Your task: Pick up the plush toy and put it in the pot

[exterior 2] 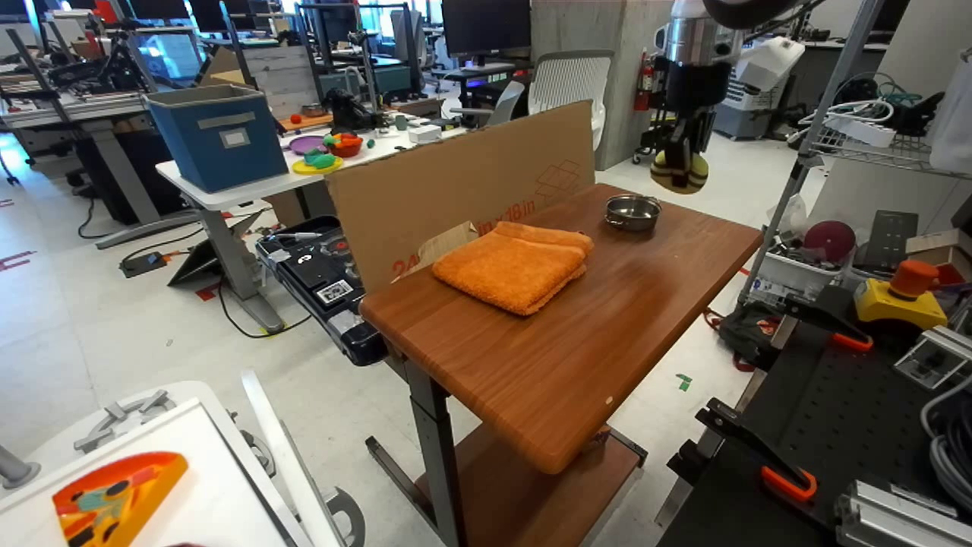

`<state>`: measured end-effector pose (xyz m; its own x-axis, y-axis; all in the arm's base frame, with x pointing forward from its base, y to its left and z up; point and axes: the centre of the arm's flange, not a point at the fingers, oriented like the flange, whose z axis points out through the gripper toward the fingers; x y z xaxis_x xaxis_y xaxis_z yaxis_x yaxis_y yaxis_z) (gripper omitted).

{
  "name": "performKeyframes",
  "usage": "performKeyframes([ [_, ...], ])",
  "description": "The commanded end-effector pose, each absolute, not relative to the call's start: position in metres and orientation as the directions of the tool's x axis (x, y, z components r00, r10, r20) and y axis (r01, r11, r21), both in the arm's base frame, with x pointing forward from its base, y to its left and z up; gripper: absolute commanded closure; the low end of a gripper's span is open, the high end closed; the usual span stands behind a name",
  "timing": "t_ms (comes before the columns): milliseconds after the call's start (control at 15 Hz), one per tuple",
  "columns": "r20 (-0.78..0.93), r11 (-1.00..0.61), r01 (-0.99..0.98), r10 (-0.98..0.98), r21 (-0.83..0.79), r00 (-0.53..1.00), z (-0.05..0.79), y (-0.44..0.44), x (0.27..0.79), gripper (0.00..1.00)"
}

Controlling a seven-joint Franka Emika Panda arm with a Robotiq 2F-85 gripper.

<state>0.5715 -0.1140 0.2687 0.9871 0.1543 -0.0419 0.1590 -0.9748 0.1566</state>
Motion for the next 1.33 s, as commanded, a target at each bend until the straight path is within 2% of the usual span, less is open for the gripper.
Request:
performKeyframes([
  [0, -0.004, -0.972, 0.128, 0.13, 0.195, 0.992, 0.271, -0.124, 0.614, 0.96],
  [333, -0.015, -0.969, 0.116, 0.116, 0.218, 0.993, 0.234, -0.132, 0.647, 0.96],
  [600, -0.047, -0.966, 0.145, 0.138, 0.215, 0.989, 0.201, -0.125, 0.653, 0.96],
  [667, -0.056, -0.965, 0.145, 0.136, 0.22, 0.989, 0.194, -0.124, 0.655, 0.86],
  [733, -0.062, -0.964, 0.147, 0.137, 0.22, 0.989, 0.19, -0.122, 0.656, 0.6],
  [867, -0.07, -0.962, 0.162, 0.15, 0.218, 0.986, 0.189, -0.117, 0.655, 0.52],
  [1267, -0.104, -0.941, 0.187, 0.164, 0.281, 0.981, 0.24, -0.107, 0.613, 0.08],
])
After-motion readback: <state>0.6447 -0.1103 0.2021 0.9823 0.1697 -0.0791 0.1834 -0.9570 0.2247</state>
